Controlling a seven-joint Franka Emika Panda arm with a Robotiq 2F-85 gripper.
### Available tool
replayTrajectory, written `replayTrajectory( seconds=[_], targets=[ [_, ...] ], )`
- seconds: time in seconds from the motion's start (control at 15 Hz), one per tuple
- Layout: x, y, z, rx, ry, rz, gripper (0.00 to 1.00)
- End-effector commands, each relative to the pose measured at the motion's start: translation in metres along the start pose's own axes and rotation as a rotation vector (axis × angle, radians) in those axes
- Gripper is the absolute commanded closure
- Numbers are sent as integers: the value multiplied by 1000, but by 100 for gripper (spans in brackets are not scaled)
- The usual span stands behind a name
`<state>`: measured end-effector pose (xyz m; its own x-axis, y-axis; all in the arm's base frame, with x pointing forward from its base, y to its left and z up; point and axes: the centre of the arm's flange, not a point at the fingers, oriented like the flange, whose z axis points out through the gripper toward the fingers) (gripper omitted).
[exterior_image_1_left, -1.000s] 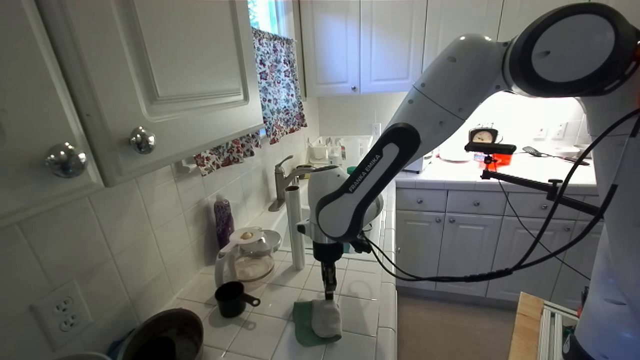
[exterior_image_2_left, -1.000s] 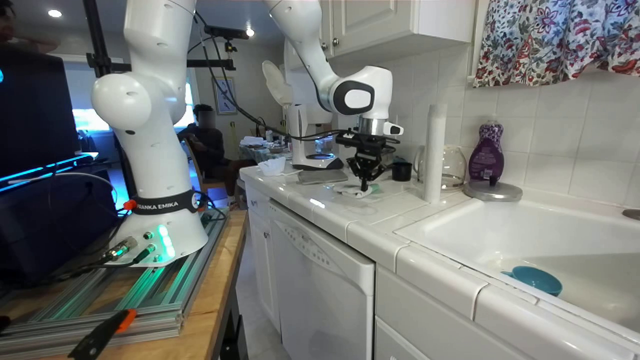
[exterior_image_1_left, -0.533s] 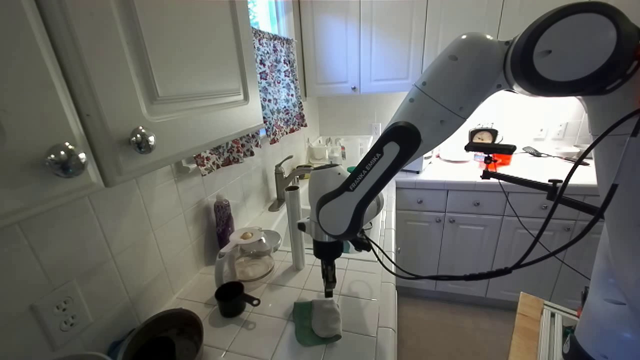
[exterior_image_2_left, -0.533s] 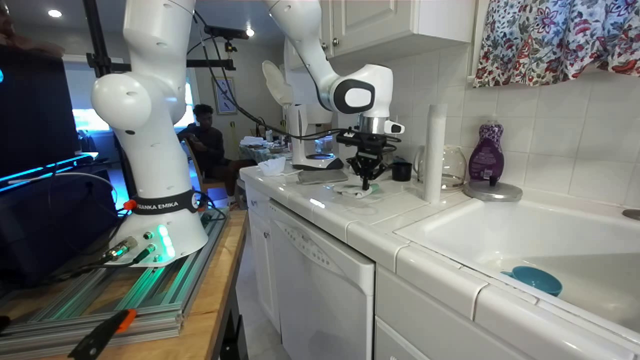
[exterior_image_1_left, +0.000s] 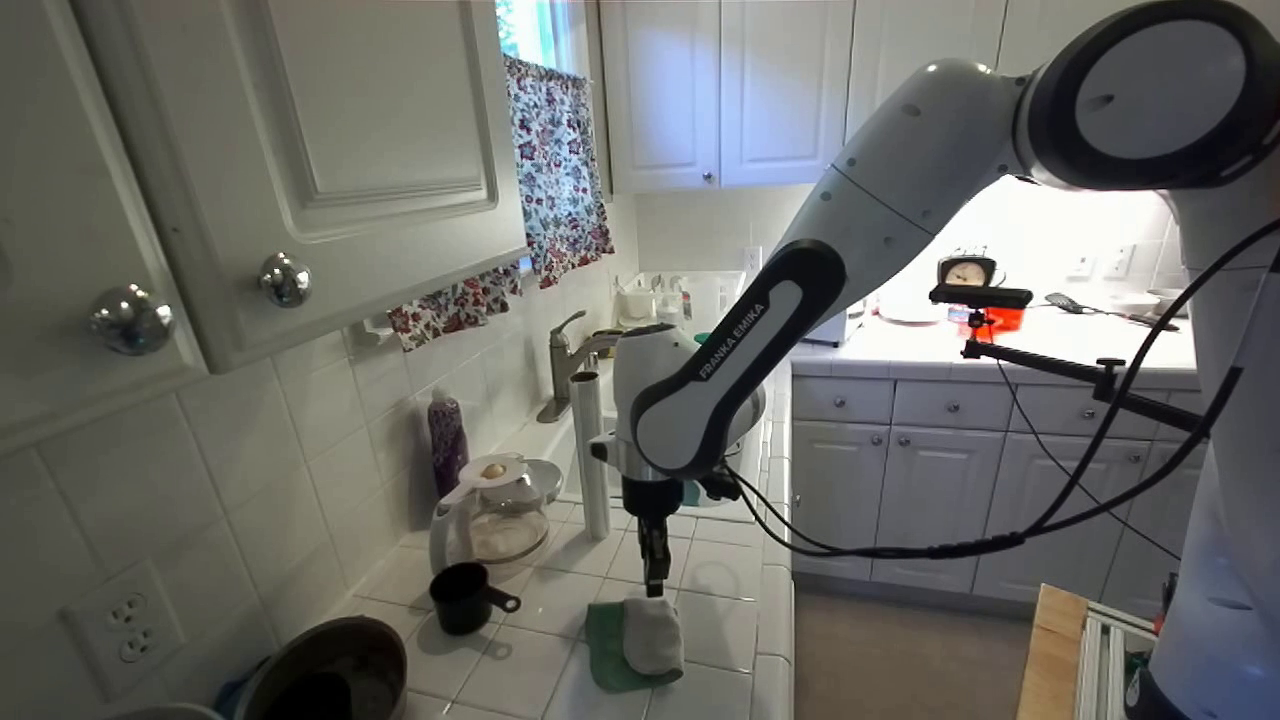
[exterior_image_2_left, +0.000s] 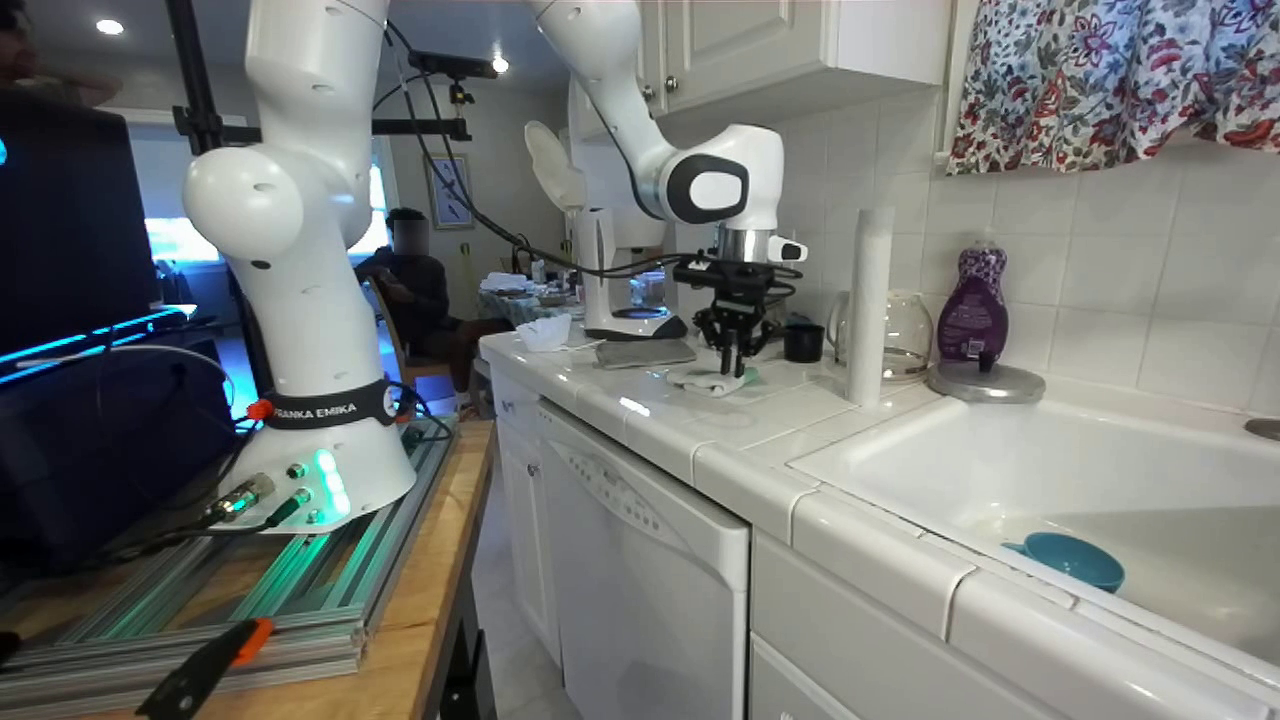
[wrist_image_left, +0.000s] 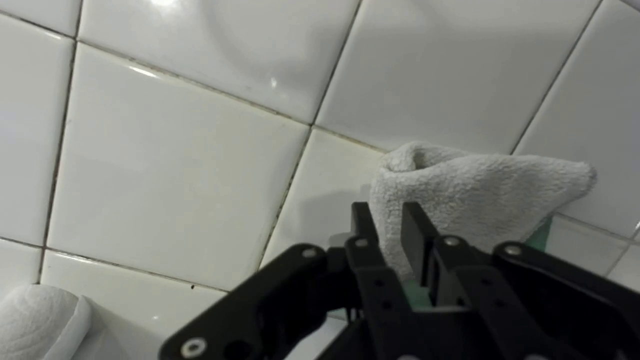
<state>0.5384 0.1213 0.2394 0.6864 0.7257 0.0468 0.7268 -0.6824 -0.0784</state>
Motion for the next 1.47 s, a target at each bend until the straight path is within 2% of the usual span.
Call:
replayTrajectory(
  seconds=[0.0, 0.4, 0.47, 0.6, 0.67, 0.8, 1.4],
  targets=[
    [6, 5, 2, 13, 2, -47, 46],
    [17, 18, 15, 56, 26, -137, 4],
    [18, 21, 18, 70, 32, -142, 0],
    [18, 27, 25, 113, 44, -146, 4],
    [17, 26, 26, 123, 53, -143, 28],
    [17, 23, 29, 134, 65, -130, 29],
    [14, 21, 26, 183, 65, -47, 93]
  ],
)
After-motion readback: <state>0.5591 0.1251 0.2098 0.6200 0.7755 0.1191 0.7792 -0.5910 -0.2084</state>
